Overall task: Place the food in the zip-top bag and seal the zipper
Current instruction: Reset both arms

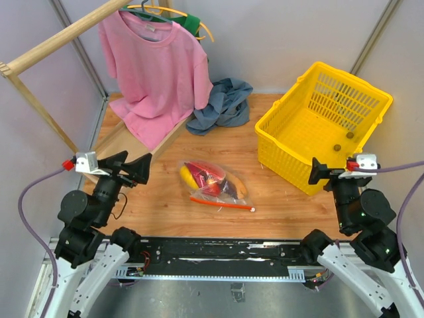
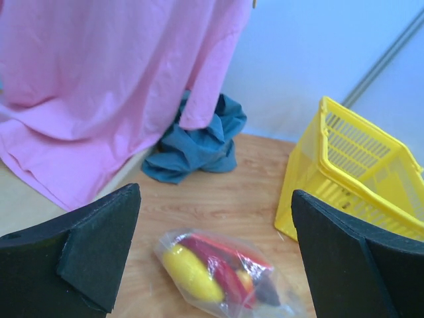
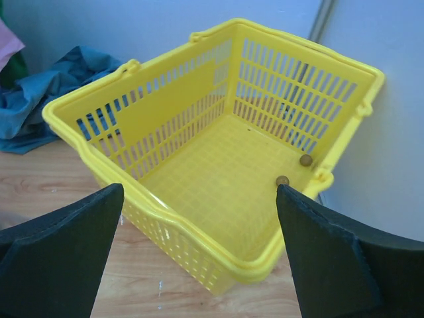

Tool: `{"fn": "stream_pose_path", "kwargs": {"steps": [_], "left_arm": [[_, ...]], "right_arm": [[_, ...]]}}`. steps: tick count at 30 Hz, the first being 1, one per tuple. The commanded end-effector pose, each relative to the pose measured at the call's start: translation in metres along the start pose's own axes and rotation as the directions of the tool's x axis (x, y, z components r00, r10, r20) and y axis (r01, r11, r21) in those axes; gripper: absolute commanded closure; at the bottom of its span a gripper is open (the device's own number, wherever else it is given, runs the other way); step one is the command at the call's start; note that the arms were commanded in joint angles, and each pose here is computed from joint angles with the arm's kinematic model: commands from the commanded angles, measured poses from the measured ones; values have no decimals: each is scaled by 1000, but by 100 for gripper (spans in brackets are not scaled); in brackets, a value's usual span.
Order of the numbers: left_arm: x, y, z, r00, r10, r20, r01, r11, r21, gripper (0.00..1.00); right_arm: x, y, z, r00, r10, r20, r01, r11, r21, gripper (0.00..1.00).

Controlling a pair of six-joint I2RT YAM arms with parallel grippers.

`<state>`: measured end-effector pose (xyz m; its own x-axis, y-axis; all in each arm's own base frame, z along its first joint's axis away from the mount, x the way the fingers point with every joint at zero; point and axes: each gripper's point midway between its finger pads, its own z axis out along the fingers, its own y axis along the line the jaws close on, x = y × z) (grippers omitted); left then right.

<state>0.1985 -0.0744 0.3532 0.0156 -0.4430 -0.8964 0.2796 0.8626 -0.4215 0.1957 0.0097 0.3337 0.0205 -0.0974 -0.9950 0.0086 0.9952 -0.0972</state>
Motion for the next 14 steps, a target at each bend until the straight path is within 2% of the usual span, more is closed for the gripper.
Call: {"fn": "stream_pose_path", "kwargs": {"steps": [1, 4, 8, 14], "left_arm": [[-13, 19, -3, 989, 58, 139, -49, 997, -64, 1], [-8, 23, -2, 986, 79, 150, -69, 995, -68, 1], [1, 30, 2, 989, 104, 107, -93, 991, -101, 1], [6, 27, 6, 990, 117, 84, -110, 991, -83, 1]], "right_arm": [[6, -32, -11, 999, 40, 31, -45, 987, 155, 2], [8, -35, -15, 996, 59, 70, -70, 986, 154, 2], [6, -40, -19, 993, 70, 94, -85, 983, 165, 2], [7, -39, -17, 994, 63, 85, -77, 983, 168, 2]]}}
